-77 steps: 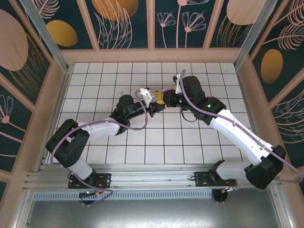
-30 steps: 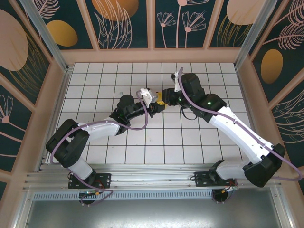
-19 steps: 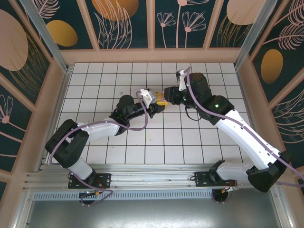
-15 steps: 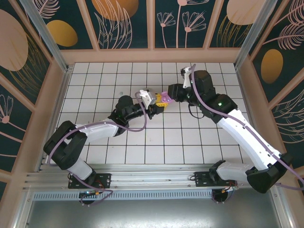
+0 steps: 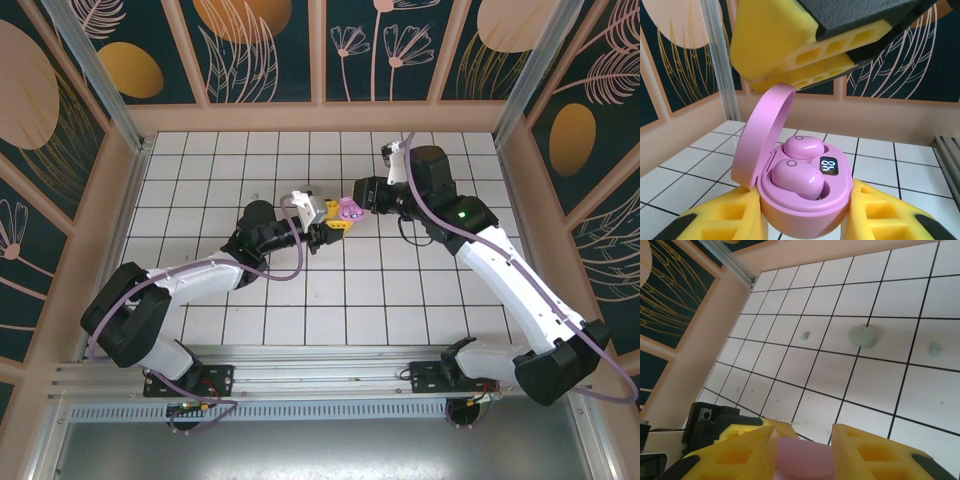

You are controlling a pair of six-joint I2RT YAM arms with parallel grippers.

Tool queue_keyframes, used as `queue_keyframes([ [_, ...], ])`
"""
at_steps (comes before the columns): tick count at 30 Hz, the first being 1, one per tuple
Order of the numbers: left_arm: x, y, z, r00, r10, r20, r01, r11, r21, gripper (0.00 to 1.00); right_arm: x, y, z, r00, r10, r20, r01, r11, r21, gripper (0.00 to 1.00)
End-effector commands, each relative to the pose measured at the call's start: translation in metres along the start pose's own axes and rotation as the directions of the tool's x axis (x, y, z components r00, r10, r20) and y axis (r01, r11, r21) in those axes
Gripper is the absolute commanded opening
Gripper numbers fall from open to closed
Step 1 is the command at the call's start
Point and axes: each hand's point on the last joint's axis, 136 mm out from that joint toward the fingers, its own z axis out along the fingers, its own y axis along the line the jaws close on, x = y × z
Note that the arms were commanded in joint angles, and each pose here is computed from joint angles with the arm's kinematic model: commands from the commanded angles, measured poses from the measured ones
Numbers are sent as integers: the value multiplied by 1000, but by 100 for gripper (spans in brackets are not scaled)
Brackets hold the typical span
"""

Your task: Insert the wireless bluetooth earbuds into the charging case

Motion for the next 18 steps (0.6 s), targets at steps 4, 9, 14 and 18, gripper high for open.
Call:
queue_keyframes([
  [4, -16, -7, -2, 999, 35, 30, -36, 999, 21, 6, 7, 2, 2, 1000, 15, -13, -16, 999, -34, 34],
  [9, -18, -6, 0, 999, 35, 31, -36, 999, 19, 6, 7, -10, -5, 1000, 26, 4, -26, 1000, -2, 35],
  [14, -20, -2, 2, 999, 34, 33, -34, 999, 8, 7, 11, -17, -10, 1000, 29, 5, -29, 999, 20, 36],
  [18, -21, -1, 2, 999, 35, 38, -35, 999, 2, 7, 11, -25, -15, 998, 55, 15, -56, 998, 42, 41],
])
